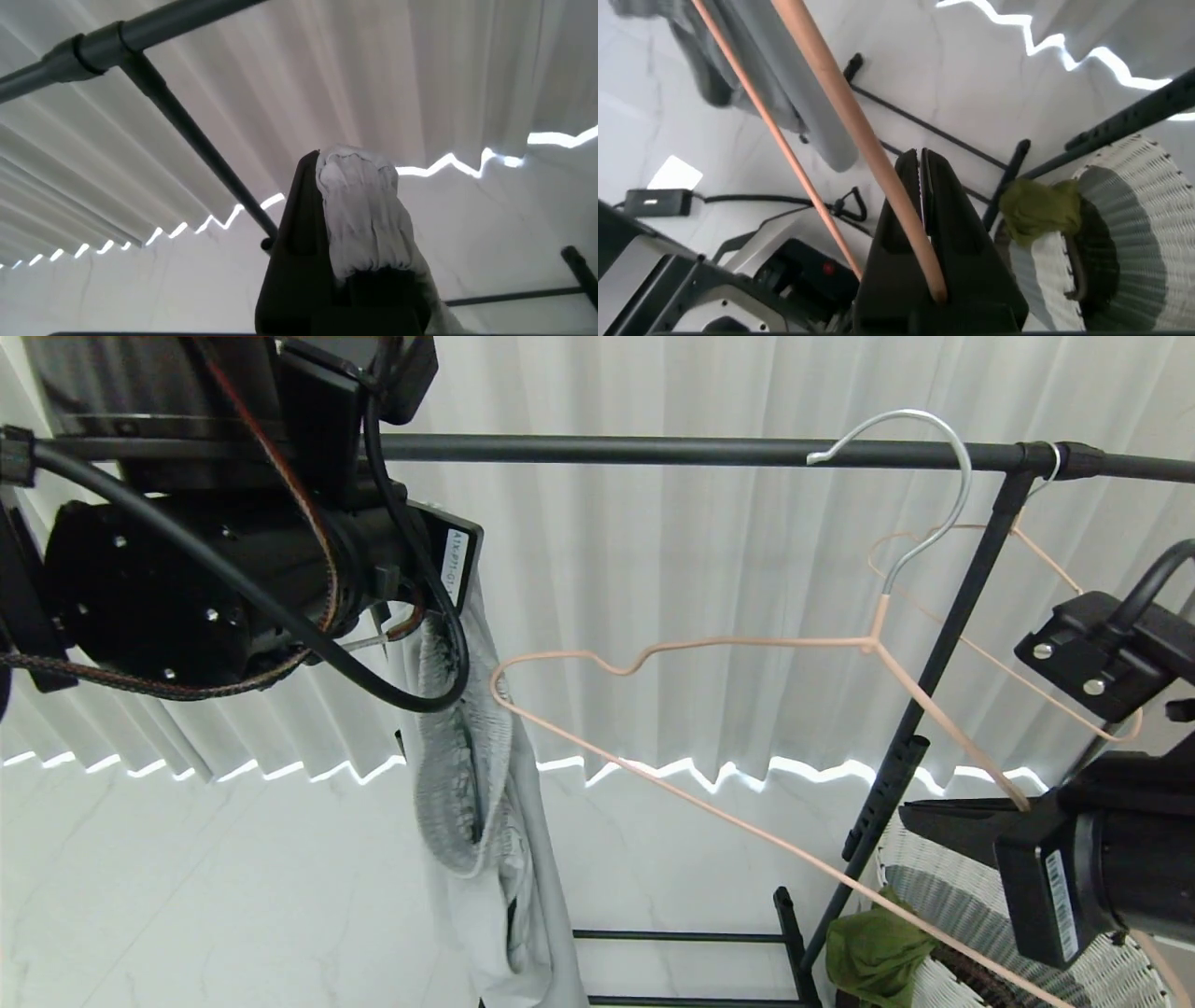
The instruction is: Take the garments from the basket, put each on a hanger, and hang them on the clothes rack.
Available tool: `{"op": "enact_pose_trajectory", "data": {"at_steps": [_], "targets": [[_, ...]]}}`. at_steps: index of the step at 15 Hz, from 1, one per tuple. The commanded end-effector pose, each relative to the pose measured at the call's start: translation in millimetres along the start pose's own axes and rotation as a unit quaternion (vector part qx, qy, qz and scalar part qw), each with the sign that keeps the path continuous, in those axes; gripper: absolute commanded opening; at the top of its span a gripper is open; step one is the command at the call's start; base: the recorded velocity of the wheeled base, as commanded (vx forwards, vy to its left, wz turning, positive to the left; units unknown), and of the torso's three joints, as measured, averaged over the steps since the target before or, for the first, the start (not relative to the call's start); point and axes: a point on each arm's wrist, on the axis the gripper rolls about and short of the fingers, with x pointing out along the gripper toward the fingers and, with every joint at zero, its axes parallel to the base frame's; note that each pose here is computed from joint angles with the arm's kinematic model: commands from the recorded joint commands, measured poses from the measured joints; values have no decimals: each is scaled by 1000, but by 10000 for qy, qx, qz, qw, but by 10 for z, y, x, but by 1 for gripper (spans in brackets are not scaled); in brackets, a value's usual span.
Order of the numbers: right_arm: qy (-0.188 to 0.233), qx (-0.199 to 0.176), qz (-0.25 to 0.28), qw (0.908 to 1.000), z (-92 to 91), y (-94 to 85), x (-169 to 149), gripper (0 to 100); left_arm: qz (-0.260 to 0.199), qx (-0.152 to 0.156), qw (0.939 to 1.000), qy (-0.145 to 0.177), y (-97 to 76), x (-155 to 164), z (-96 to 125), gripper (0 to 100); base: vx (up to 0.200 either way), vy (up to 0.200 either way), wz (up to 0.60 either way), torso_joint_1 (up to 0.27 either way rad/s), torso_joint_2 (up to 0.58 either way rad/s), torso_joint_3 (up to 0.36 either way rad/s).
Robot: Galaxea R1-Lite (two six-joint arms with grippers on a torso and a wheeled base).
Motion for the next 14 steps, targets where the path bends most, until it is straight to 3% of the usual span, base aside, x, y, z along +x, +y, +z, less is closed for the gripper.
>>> {"op": "enact_pose_trajectory", "data": {"at_steps": [1,5,8,10,14], "targets": [[-14,7,-76,10000,7,-2,16,0,-35,67,9999,76,-34,15,-34,0,0,0,0,0,0,0],[-126,37,7,9999,66,26,-22,0,-116,3,9999,81,-100,33,-13,0,0,0,0,0,0,0],[-86,102,277,9995,89,176,-9,0,-132,-130,9998,37,-143,77,38,0,0,0,0,0,0,0],[74,469,622,9969,99,376,-6,0,-132,-145,9998,37,-169,112,51,0,0,0,0,0,0,0],[315,1580,457,9859,192,591,274,0,-134,-145,9998,69,-190,139,38,0,0,0,0,0,0,0]]}}
